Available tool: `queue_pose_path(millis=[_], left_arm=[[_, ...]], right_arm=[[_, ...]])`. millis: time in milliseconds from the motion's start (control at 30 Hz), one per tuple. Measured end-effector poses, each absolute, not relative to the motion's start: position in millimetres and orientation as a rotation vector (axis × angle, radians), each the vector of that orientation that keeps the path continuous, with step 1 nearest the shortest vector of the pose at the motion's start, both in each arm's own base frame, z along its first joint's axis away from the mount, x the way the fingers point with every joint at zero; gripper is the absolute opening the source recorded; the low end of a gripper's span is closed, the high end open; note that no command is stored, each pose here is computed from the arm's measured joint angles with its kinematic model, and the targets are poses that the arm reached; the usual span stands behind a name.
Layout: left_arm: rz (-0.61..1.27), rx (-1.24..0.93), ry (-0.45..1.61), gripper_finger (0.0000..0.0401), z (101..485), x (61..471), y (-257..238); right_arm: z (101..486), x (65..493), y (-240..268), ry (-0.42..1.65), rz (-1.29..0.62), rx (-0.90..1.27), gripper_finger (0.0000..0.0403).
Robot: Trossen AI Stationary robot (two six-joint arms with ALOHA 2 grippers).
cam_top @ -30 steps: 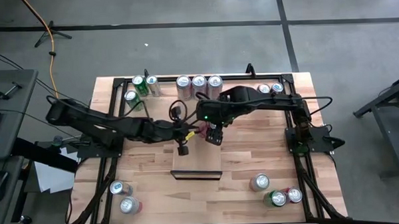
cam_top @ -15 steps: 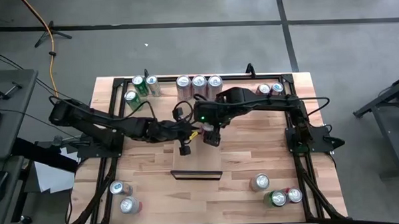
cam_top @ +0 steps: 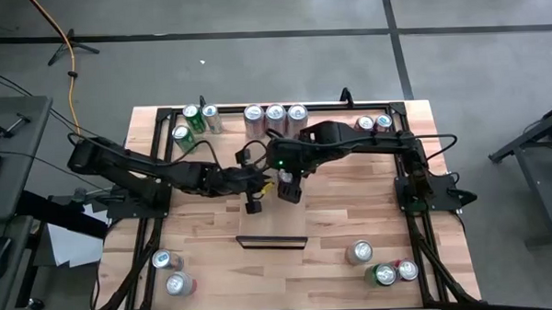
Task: Place canned beverage on shelf
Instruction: Put the bottom right red soda can on the shelf
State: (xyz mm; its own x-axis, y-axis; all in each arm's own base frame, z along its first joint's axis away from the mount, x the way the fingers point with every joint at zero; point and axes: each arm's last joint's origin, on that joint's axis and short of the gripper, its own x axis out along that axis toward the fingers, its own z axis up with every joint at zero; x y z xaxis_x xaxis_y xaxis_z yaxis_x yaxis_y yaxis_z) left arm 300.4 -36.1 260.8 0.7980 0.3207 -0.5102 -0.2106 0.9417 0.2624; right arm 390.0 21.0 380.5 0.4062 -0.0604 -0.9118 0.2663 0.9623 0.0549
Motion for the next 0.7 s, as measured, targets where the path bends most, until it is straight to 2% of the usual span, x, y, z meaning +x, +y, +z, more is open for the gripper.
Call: queue_pose_path(millis=[333, 500, 700], left_arm=[[0.348, 0.189, 0.580, 0.0000, 292.9, 260.4, -28.2], [0.379, 0.091, 0.577, 0.0000, 305.6, 233.8, -27.9], [0.439, -0.028, 0.448, 0.0000, 306.6, 196.0, -33.8]], right_arm=[[402.0, 373.6, 15.8, 1.062, -0.273, 0.106, 0.0389], [417.8, 349.1, 15.1, 1.074, -0.342, 0.046, 0.0389], [437.0, 320.2, 21.7, 1.030, -0.386, 0.046, 0.0389]])
